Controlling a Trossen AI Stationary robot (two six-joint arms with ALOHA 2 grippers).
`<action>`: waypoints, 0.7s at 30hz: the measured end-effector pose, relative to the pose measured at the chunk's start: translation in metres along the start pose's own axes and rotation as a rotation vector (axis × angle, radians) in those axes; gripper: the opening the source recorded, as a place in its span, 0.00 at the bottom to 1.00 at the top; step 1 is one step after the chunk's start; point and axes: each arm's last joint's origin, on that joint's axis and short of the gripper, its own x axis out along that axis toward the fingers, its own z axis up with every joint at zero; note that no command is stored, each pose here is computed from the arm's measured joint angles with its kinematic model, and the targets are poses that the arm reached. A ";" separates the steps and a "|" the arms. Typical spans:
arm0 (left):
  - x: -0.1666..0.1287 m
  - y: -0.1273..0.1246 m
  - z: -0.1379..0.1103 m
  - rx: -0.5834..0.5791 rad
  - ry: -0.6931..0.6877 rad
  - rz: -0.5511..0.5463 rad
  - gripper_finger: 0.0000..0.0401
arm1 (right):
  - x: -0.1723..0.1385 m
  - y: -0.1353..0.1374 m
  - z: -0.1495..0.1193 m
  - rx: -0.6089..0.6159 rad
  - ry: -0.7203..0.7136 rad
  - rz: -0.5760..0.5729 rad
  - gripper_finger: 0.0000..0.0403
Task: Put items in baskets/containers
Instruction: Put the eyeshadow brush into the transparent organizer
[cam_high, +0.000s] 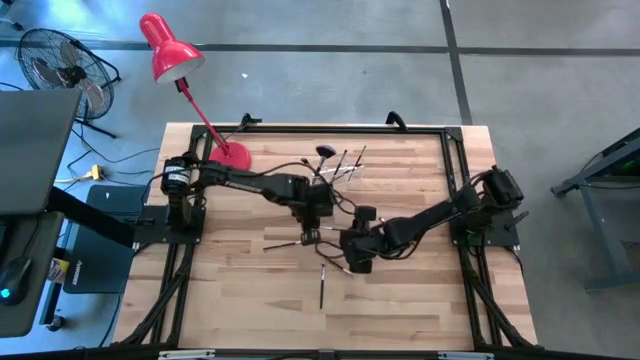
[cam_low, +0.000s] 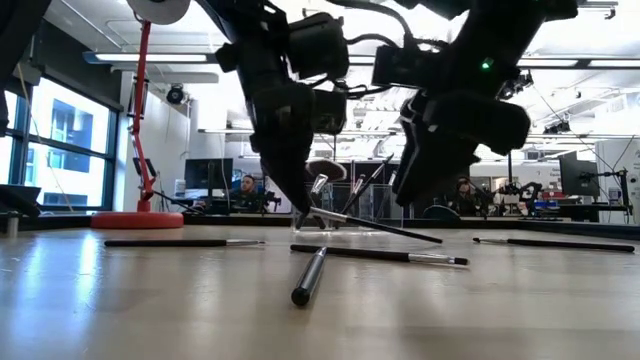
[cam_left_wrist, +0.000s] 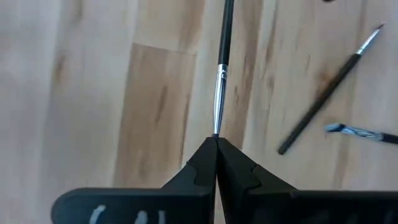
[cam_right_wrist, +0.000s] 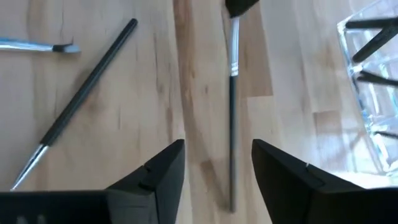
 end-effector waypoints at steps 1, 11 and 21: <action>0.000 0.001 0.000 -0.011 0.002 -0.010 0.00 | -0.003 0.001 -0.001 0.009 0.003 0.000 0.47; -0.001 0.000 0.002 -0.080 -0.003 -0.091 0.00 | -0.004 0.012 0.000 -0.108 -0.087 0.027 0.51; -0.006 -0.003 0.012 -0.132 -0.057 -0.120 0.00 | 0.007 0.004 0.000 -0.145 -0.087 -0.039 0.49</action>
